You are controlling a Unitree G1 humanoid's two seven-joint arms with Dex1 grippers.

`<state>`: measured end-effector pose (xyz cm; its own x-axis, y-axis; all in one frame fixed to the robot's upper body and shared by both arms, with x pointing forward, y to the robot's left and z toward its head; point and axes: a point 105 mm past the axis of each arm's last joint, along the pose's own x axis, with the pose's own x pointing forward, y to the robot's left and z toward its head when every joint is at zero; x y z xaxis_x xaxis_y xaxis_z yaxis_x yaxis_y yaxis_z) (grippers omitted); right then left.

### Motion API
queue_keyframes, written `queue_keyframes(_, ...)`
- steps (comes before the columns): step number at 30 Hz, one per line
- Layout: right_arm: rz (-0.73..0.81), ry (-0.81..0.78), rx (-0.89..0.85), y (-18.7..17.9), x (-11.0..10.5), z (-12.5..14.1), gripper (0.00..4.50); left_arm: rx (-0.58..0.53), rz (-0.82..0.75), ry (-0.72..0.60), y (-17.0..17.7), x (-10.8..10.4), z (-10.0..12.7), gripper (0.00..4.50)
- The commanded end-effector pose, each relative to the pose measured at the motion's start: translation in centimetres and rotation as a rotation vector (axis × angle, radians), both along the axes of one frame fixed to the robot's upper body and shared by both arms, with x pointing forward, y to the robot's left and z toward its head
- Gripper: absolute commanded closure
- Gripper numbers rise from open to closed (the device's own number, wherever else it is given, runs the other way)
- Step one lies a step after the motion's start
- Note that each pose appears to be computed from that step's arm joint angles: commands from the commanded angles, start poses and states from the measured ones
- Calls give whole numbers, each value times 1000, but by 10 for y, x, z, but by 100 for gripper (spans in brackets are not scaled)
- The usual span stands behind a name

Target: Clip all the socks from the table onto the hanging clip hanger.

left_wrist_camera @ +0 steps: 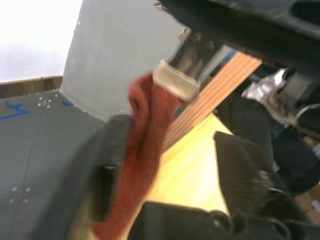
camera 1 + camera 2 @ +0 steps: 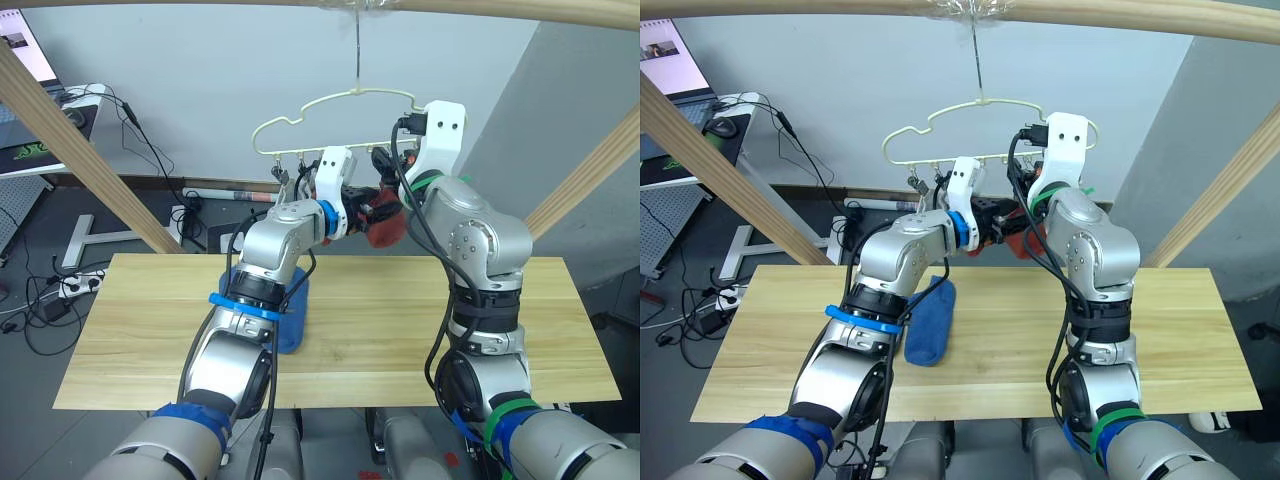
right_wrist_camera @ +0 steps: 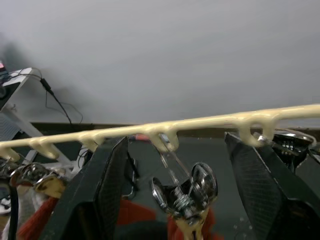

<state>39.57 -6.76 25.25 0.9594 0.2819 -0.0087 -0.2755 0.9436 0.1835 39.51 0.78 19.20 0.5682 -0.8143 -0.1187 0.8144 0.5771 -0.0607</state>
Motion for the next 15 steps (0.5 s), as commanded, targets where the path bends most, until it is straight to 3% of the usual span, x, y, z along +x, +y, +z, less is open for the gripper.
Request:
queue_keyframes(1, 56, 2, 12, 4, -16, 1, 129, 21, -47, -56, 1, -12, 7, 89)
queue_keyframes(9, 96, 57, -103, 6, -31, -27, 129, 57, -64, -53, 13, -20, 1, 89)
queue_keyframes(15, 65, -3, -162, -5, -44, -20, 129, 10, -97, -151, 37, -34, 23, 89)
